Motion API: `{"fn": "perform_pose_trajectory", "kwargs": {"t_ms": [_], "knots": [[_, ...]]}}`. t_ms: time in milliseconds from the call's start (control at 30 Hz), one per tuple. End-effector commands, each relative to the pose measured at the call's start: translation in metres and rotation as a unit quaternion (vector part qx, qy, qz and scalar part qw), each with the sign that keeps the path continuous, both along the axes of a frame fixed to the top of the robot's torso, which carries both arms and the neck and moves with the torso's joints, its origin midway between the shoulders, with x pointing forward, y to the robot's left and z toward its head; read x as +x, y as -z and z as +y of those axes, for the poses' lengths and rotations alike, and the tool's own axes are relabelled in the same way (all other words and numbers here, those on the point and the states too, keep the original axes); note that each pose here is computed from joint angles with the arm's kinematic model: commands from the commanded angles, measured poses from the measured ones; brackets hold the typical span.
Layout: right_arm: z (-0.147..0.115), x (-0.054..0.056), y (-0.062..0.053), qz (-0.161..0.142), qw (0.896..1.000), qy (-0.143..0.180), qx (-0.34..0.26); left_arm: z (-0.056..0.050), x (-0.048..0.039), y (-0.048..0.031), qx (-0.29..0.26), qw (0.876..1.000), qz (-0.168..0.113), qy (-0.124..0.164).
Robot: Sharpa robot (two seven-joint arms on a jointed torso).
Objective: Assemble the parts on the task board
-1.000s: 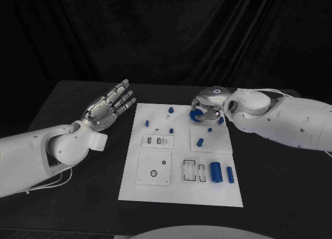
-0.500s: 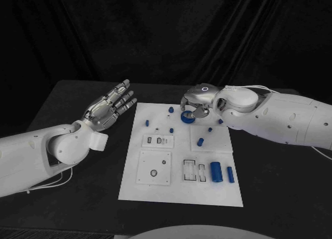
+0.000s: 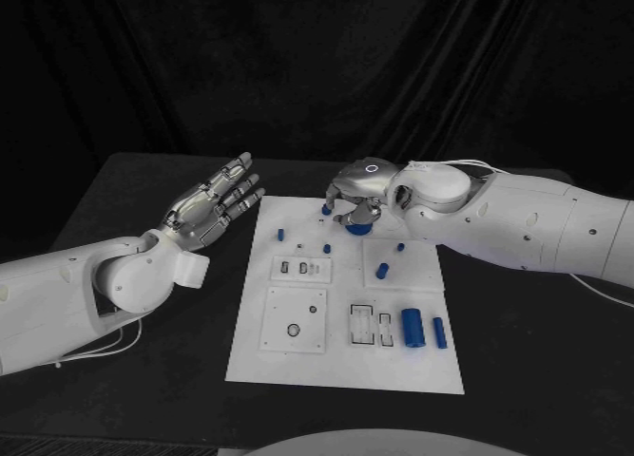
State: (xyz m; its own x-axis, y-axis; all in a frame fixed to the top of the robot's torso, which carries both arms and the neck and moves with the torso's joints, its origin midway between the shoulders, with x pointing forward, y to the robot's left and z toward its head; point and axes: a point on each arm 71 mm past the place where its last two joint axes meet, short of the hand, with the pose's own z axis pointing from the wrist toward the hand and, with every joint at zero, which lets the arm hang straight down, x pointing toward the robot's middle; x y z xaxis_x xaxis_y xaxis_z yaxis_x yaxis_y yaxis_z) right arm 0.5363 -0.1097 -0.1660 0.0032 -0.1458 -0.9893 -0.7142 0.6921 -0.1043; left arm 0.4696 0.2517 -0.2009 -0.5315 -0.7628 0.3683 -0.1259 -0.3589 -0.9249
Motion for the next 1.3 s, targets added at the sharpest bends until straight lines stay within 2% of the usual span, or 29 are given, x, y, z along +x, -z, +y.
{"fn": "perform_pose_trajectory", "kwargs": {"t_ms": [33,367,667,1300], "knots": [[-0.006,0.000,-0.002,-0.005,1.000,0.013,0.000,0.000,0.0001,-0.0024,-0.005,1.000,-0.007,0.008],[-0.033,-0.004,0.001,0.008,0.998,0.054,-0.012,0.002,0.0005,-0.0023,-0.005,1.000,-0.007,0.008],[-0.049,-0.004,0.005,0.024,0.995,0.088,-0.032,0.002,0.0012,-0.0020,-0.005,1.000,-0.007,0.010],[-0.053,0.000,0.013,0.030,0.994,0.100,-0.039,0.000,0.0017,-0.0017,-0.006,1.000,-0.006,0.014]]}}
